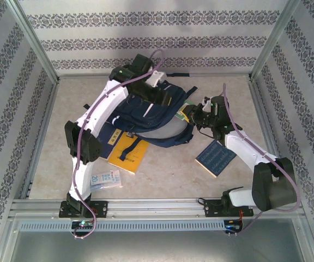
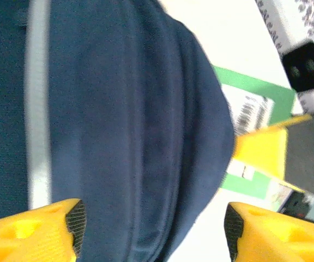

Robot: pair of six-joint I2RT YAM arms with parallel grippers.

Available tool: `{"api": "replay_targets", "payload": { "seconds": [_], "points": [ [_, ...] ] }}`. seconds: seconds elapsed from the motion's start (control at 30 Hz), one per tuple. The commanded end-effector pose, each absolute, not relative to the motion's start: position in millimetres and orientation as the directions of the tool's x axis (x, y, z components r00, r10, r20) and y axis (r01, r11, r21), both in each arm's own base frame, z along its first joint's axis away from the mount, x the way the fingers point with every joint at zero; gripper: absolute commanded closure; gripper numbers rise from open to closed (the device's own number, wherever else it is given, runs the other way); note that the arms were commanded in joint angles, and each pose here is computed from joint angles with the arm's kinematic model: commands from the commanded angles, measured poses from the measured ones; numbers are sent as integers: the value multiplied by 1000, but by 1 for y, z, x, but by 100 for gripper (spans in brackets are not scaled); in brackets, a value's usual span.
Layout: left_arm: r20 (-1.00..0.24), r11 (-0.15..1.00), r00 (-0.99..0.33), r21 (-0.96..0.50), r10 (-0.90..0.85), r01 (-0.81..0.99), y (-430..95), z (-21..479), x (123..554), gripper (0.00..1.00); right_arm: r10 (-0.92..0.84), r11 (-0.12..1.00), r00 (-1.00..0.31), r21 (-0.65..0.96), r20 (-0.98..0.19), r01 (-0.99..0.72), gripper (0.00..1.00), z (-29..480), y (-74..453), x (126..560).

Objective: Pack the student bag

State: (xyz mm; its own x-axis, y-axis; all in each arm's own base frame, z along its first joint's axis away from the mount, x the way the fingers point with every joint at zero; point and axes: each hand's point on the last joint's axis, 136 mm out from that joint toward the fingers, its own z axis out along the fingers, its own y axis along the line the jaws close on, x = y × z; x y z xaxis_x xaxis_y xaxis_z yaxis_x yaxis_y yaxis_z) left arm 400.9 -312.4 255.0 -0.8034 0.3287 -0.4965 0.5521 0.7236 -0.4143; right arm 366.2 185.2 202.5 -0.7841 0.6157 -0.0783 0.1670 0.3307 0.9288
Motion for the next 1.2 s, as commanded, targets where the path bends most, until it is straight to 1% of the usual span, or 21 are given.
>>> {"api": "replay_targets", "payload": {
  "seconds": [0.0, 0.3, 0.4, 0.47, 0.53, 0.67, 0.7, 0.77, 0.83, 0.97, 1.07, 1.17],
  "points": [
    [-481, 739, -745, -256, 462, 624, -313, 241, 381, 31, 593, 245, -789, 969, -160, -13, 100, 260, 199, 374],
    [-419, 762, -686, 23, 595, 647, -318, 204, 383, 33, 595, 216, -792, 976, -136, -5, 100, 266, 200, 373],
    [-404, 766, -679, 98, 614, 635, -319, 194, 388, 37, 595, 205, -793, 979, -130, -7, 100, 268, 200, 372],
    [-402, 772, -676, 148, 618, 618, -316, 191, 394, 44, 596, 198, -793, 980, -127, -8, 100, 271, 200, 372],
    [-406, 773, -674, 155, 617, 615, -318, 189, 395, 50, 595, 196, -793, 981, -128, -11, 100, 272, 200, 371],
    [-432, 780, -667, 165, 607, 603, -317, 200, 397, 83, 596, 207, -791, 978, -137, -14, 100, 272, 198, 368],
    [-444, 778, -658, 167, 608, 605, -316, 206, 396, 90, 598, 217, -789, 976, -143, -12, 100, 271, 197, 368],
    [-465, 775, -643, 172, 608, 609, -314, 219, 394, 99, 602, 244, -784, 970, -152, 0, 100, 264, 193, 366],
    [-487, 778, -630, 191, 605, 599, -308, 233, 393, 100, 600, 283, -782, 959, -170, 8, 100, 256, 190, 363],
    [-528, 795, -613, 239, 588, 557, -292, 261, 394, 100, 579, 418, -780, 908, -240, 32, 100, 223, 185, 351],
    [-559, 813, -609, 243, 563, 529, -282, 278, 396, 100, 590, 450, -771, 890, -238, 71, 100, 197, 177, 345],
    [-594, 832, -608, 215, 527, 512, -276, 293, 396, 100, 590, 474, -772, 876, -237, 93, 100, 176, 175, 341]
  ]
}}
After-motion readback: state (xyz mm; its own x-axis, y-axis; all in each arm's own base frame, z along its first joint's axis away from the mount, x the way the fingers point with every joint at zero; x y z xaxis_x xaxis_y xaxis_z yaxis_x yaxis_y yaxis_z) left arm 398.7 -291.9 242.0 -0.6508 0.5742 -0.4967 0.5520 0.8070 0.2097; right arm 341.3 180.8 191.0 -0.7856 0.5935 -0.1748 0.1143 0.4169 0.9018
